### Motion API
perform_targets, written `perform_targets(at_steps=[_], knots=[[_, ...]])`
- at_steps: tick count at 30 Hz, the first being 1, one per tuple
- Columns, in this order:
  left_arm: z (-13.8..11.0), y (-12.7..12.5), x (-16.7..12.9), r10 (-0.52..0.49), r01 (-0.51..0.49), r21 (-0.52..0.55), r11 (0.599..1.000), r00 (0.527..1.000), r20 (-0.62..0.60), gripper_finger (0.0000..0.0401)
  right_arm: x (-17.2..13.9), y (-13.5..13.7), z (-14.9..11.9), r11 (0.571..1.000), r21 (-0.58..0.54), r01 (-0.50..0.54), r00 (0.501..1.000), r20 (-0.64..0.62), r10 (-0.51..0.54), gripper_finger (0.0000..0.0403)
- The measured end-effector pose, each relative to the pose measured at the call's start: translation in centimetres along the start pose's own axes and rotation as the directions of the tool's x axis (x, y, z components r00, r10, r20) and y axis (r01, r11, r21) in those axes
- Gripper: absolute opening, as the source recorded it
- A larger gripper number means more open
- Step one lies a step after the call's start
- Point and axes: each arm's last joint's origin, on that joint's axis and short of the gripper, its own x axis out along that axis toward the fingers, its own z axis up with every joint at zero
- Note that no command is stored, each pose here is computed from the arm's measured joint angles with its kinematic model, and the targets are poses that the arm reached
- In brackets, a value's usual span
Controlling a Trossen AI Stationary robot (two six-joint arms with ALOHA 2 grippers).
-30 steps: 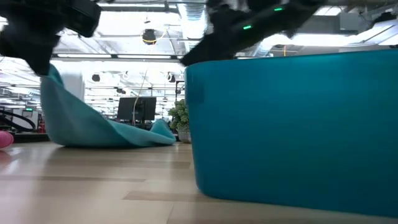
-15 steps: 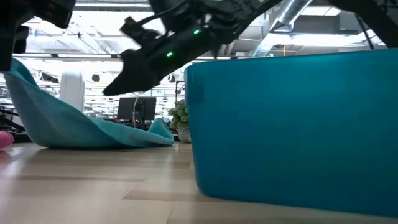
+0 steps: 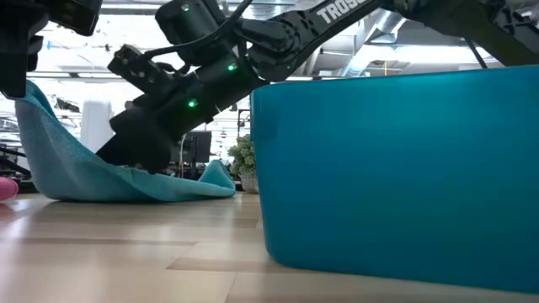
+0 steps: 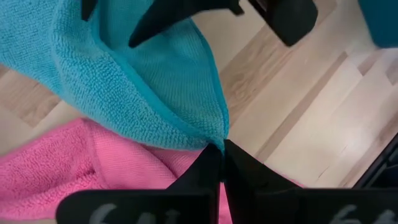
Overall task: Fold microfiber towels
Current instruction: Fold the blue microfiber cloth
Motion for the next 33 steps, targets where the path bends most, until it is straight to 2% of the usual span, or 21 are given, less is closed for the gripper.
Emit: perform_targets(at_steps=[9,17,22,27,33], knots=[[0.0,-0.2,0.0,-0.02,0.02,-0.012,1.0,1.0,0.007,0.0,0.0,-0.9,-0.3,0.999,0.015,0.032,0.999,0.007,-0.032,0.0166],[0.2,-0.3,0.0,-0.025,0.025,-0.006,1.0,0.999,0.047,0.0,0.0,-0.1,0.1,1.0,0.008,0.012,1.0,0.016,-0.013,0.0168],[0.3,-0.7,0.0,-0.068,0.068,-0.01,0.998,0.996,0.061,0.0,0.5,0.0,-0.4,1.0,0.01,0.017,1.0,0.015,-0.018,0.0167],[0.5,-1.5,-0.4,-0.137,0.137,0.007,0.991,0.987,0.08,0.0,1.3,0.0,-1.9,0.999,0.014,0.035,0.999,-0.029,-0.035,0.0167],[0.3,-2.2,-1.2,-0.177,0.176,0.016,0.984,0.981,0.081,0.0,1.5,-0.7,-3.2,0.991,0.014,0.131,0.983,-0.133,-0.128,0.0163]])
